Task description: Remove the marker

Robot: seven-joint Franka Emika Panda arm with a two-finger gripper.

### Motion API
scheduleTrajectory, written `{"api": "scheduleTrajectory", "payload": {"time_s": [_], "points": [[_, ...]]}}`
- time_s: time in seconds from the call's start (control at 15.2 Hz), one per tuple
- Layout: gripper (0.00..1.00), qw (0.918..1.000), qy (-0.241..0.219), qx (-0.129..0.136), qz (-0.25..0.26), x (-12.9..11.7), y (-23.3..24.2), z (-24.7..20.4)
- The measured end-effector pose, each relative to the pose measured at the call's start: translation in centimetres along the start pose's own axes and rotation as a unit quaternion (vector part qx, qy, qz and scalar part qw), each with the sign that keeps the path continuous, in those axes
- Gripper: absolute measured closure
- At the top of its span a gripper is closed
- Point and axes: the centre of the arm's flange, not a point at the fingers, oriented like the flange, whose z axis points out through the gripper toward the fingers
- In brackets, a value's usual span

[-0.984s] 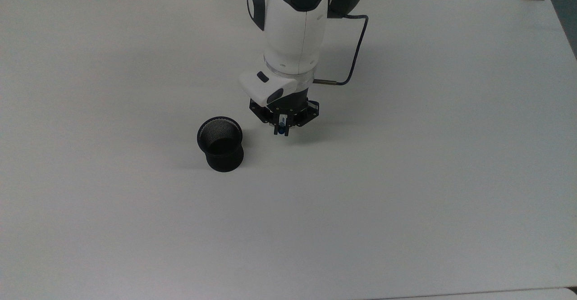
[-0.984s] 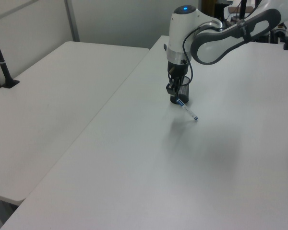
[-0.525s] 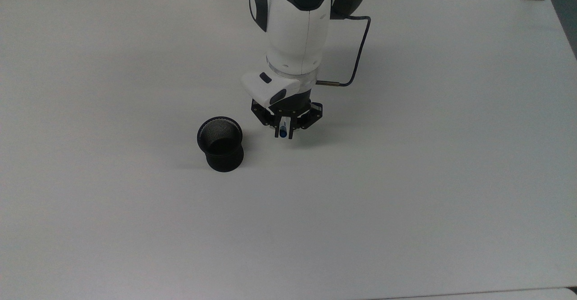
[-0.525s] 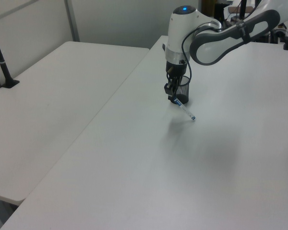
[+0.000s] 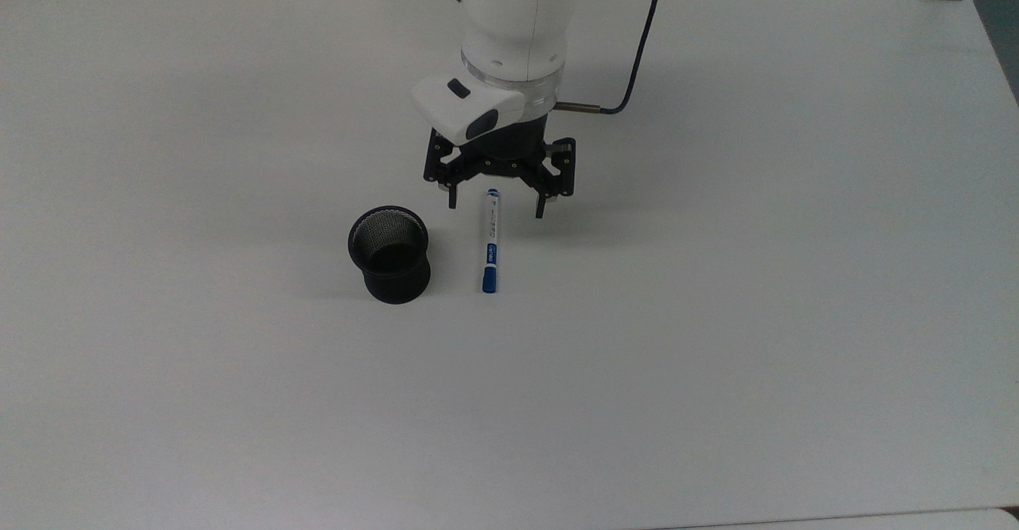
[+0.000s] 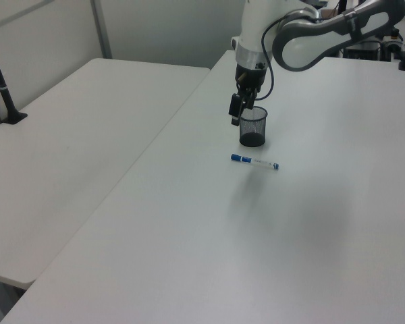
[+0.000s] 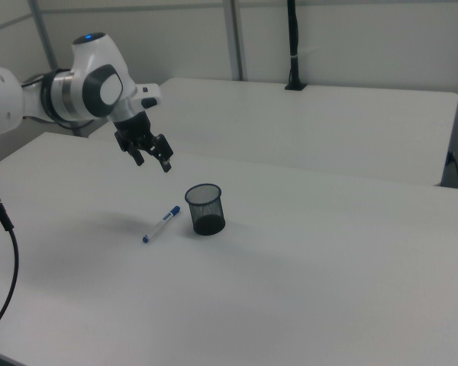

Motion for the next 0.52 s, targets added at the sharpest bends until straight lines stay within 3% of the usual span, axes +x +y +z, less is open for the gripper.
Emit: {"api": "scheduleTrajectory", "payload": {"time_s": [0.33,0.52], "points": [[0.0,0.9974,-0.053,-0.02,-0.045,-2.1,4.0,-6.5],[0.0,0.9947,-0.074,-0.012,-0.071,-3.5,6.8,-10.3]]}}
